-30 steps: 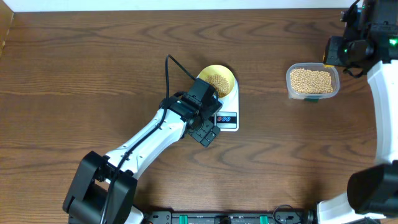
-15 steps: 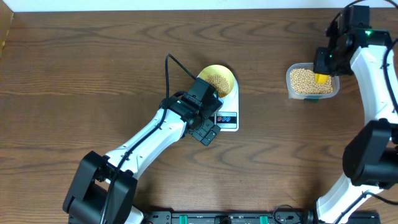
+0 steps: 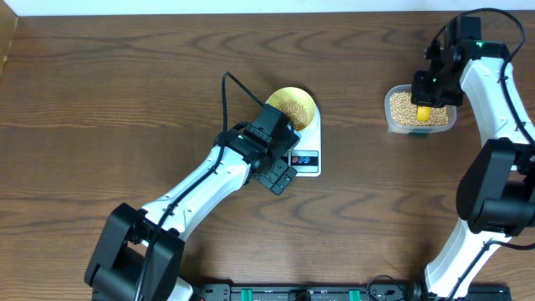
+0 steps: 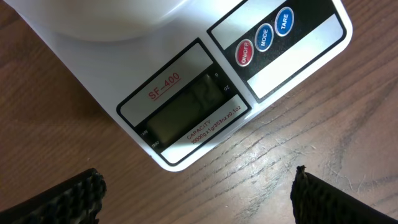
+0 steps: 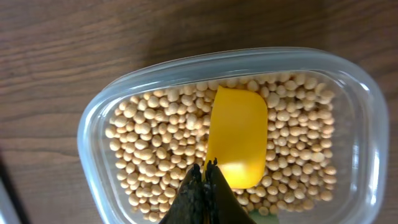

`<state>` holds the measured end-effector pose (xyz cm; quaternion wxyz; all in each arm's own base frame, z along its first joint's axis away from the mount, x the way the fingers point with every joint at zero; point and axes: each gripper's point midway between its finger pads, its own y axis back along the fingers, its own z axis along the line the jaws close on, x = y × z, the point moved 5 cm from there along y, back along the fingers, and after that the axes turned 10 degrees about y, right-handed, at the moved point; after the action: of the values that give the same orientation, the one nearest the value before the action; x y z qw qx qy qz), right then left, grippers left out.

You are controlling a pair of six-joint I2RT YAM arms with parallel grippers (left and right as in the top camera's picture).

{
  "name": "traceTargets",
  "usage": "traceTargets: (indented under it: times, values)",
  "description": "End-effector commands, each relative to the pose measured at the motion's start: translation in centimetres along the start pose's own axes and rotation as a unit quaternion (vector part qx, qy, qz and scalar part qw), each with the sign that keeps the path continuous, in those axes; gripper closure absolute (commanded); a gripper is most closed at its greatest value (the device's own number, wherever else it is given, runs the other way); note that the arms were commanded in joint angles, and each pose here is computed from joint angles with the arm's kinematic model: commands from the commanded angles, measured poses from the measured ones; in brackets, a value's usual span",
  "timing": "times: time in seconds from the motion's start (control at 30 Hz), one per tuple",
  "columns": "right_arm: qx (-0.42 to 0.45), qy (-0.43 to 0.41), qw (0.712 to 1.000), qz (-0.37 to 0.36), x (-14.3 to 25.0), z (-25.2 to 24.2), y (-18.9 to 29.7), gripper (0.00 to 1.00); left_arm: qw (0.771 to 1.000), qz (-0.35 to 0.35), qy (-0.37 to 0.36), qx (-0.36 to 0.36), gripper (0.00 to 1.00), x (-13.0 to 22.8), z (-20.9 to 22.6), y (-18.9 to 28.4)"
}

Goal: Scoop item into bowl and weigh 50g on scale
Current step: 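Dip the yellow scoop into the soybeans with the right gripper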

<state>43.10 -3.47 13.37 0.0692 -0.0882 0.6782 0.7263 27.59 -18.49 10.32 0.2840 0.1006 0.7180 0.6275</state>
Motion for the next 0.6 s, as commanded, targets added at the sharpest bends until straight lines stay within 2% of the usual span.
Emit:
traceTargets:
  times: [0.0, 0.3, 0.57]
  values:
    - [-0.058, 0.004, 0.998, 0.01, 0.2, 0.1, -1.5, 0.99, 1.0, 0.004, -0.009, -0.005, 0.02, 0.2, 0.1, -0.2]
    - [-0.194, -0.053, 0.979, -0.029, 0.0, -1.3, -0.1, 0.99, 1.0, 0.004, -0.009, -0.005, 0.02, 0.2, 0.1, -0.2]
    - [-0.23, -0.103, 0.967, -0.039, 0.9, -4.3, 0.8, 0.99, 1.0, 0.004, -0.009, -0.005, 0.02, 0.2, 0.1, -0.2]
